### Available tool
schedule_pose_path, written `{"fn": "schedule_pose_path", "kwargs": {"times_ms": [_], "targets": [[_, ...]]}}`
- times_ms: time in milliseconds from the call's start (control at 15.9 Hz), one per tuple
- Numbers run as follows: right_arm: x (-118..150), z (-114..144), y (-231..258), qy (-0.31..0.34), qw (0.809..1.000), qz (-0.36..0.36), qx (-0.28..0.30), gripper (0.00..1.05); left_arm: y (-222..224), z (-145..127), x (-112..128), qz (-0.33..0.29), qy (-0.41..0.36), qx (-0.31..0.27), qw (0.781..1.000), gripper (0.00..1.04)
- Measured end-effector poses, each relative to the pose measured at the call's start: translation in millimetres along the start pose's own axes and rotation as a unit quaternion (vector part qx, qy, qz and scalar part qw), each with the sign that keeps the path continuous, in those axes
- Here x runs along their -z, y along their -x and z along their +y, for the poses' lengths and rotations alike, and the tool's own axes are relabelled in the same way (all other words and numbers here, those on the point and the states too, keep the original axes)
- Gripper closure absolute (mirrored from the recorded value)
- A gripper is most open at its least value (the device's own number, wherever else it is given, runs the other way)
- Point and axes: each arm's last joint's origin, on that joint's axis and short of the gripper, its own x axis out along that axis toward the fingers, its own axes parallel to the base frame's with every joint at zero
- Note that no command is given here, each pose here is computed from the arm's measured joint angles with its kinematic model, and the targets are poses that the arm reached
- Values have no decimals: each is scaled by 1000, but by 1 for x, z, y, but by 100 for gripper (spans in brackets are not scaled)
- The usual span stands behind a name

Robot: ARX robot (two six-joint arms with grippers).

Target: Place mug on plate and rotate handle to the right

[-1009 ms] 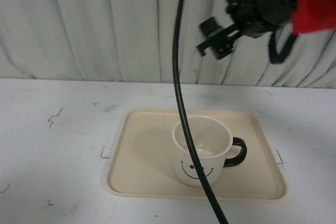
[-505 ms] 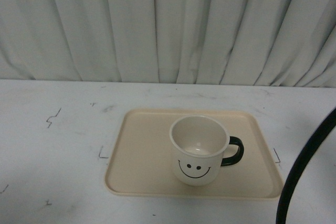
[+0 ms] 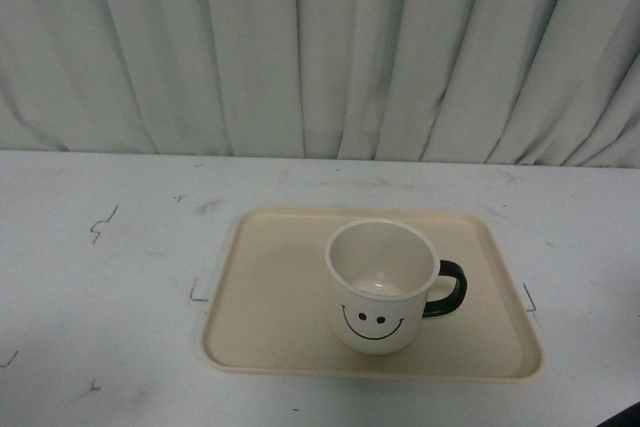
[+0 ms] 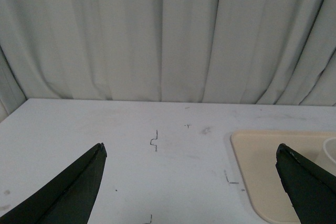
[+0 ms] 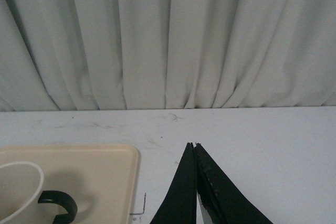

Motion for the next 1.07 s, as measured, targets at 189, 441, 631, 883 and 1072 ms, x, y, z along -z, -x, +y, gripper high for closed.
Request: {"fn": "schedule_pose_path", "kwargs": {"times_ms": [189, 441, 631, 883, 1072], "targets": [[0, -2, 19, 0, 1000, -2, 4, 103, 0, 0, 0, 0, 0, 1, 1000, 7], [-1, -1, 36, 0, 1000, -4, 3, 103, 0, 0, 0, 0, 0, 1, 1000, 7], [-4, -1, 46, 0, 1000, -10, 3, 103, 0, 0, 0, 0, 0, 1, 1000, 7], [-7, -1, 56, 0, 1000, -16, 3, 103, 0, 0, 0, 0, 0, 1, 1000, 7], [-7, -1, 64, 0, 1000, -17, 3, 103, 0, 0, 0, 0, 0, 1, 1000, 7]]}}
